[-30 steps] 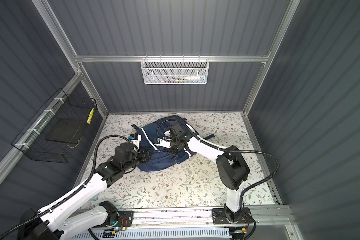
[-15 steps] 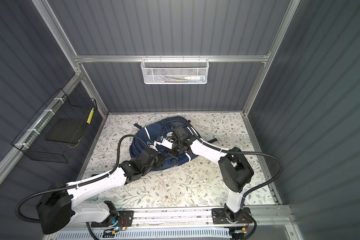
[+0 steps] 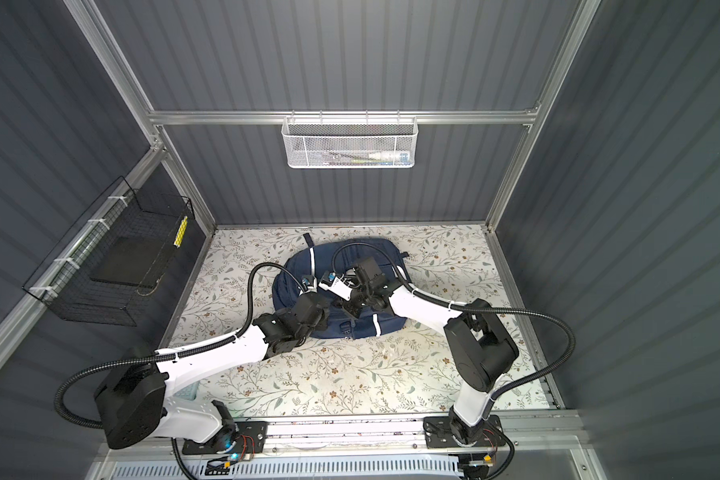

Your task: Pack the student bag

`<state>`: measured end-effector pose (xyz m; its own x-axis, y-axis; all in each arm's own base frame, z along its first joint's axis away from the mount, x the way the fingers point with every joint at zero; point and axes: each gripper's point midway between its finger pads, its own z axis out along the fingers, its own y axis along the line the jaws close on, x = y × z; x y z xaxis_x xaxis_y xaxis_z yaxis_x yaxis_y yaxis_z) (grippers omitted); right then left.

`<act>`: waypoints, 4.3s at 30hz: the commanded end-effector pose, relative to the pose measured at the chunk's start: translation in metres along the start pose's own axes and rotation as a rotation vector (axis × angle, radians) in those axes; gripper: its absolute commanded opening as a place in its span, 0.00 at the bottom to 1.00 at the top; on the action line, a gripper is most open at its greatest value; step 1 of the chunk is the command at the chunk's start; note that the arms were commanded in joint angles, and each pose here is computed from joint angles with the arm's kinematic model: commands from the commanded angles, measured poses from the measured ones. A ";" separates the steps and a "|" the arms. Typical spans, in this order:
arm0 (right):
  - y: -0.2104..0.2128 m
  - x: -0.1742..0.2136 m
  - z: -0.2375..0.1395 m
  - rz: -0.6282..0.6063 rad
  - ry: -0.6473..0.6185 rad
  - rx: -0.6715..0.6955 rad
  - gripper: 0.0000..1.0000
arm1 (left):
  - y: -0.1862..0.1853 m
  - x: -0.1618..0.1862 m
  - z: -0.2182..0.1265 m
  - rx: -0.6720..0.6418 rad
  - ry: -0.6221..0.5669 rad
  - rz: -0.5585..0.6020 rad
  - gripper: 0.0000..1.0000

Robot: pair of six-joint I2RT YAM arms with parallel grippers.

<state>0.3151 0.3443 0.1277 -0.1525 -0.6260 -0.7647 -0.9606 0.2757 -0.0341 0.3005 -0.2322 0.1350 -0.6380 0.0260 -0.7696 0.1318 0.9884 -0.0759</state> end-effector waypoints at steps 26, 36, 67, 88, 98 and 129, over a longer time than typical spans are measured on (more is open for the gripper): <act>0.045 0.004 -0.012 -0.044 0.079 -0.105 0.00 | 0.044 -0.056 0.001 0.222 0.014 -0.036 0.18; 0.046 -0.013 -0.011 -0.017 0.012 -0.116 0.00 | 0.016 -0.015 0.012 0.153 0.048 0.031 0.49; 0.043 0.013 0.003 0.014 0.063 -0.050 0.00 | -0.011 -0.029 -0.021 0.613 0.294 -0.265 0.24; 0.053 -0.013 0.004 0.040 -0.027 -0.089 0.00 | 0.012 0.009 0.005 0.094 0.163 -0.054 0.40; 0.045 0.028 0.007 0.047 0.092 -0.013 0.00 | 0.040 -0.004 -0.014 0.056 0.201 -0.078 0.00; 0.029 0.019 -0.079 -0.135 -0.080 0.279 0.55 | -0.038 0.013 -0.062 0.336 0.326 -0.007 0.00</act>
<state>0.2863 0.2609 0.1487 -0.1181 -0.6518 -0.7492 -0.8452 0.4620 -0.2687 0.2308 -0.2632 0.1520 -0.8387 0.1692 -0.5177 0.3761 0.8674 -0.3258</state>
